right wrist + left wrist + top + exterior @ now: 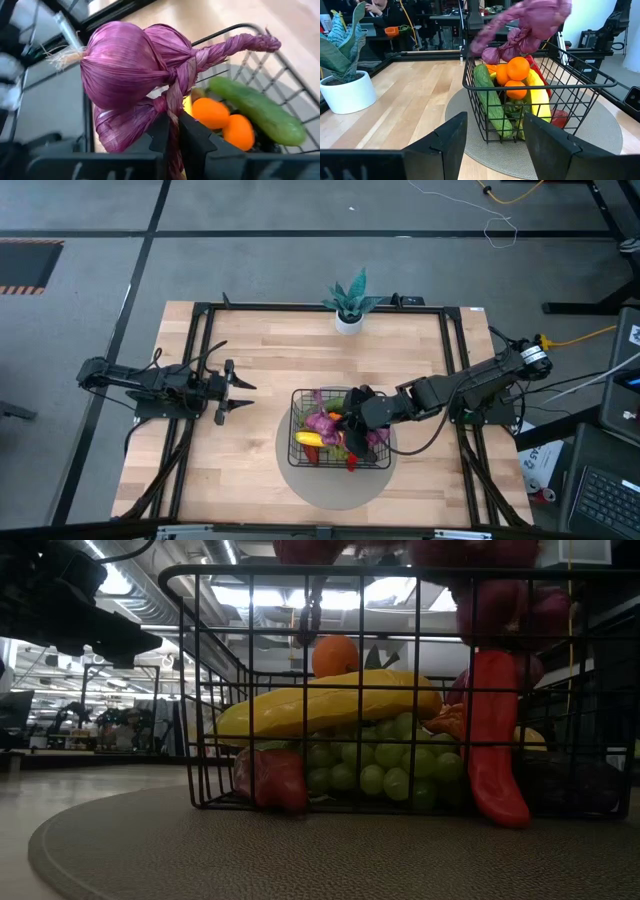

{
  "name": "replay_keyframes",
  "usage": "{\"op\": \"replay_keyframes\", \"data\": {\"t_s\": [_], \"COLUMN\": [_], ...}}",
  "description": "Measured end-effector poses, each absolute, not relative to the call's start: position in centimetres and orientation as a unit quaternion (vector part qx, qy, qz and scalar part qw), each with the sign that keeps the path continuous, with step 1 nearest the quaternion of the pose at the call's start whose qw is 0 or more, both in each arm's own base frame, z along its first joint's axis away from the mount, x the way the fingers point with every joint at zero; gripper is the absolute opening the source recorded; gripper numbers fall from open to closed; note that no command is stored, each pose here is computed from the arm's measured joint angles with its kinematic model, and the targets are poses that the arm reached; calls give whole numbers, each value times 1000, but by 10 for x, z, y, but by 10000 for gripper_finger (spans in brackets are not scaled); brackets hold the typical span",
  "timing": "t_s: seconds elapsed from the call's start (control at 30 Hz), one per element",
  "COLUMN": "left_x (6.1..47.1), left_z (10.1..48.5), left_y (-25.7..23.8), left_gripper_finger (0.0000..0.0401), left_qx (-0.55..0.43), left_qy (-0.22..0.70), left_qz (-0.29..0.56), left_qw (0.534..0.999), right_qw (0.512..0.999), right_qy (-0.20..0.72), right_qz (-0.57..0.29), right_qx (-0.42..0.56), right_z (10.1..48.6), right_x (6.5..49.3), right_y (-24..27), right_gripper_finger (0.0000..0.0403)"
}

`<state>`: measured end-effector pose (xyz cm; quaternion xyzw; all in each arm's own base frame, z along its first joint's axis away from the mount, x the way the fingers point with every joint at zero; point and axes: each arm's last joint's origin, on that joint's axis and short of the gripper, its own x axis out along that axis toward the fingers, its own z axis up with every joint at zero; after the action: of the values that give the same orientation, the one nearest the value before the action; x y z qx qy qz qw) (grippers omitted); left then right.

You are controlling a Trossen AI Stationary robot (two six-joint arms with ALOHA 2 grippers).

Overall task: Build produce basket
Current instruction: Put the purple garlic into the black wire basket

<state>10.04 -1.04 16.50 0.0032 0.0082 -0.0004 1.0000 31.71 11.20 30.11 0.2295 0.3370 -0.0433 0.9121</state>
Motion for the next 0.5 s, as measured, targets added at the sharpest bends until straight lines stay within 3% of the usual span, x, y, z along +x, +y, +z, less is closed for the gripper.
{"op": "replay_keyframes", "data": {"t_s": [0.5], "left_x": [100], "left_z": [165], "left_y": [-10], "left_gripper_finger": [188], "left_qx": [3], "left_qy": [8], "left_qz": [0], "left_qw": [1000], "right_qw": [928], "right_qy": [329], "right_qz": [7], "right_qx": [171], "right_z": [304], "right_x": [319], "right_y": [114], "right_gripper_finger": [38]}}
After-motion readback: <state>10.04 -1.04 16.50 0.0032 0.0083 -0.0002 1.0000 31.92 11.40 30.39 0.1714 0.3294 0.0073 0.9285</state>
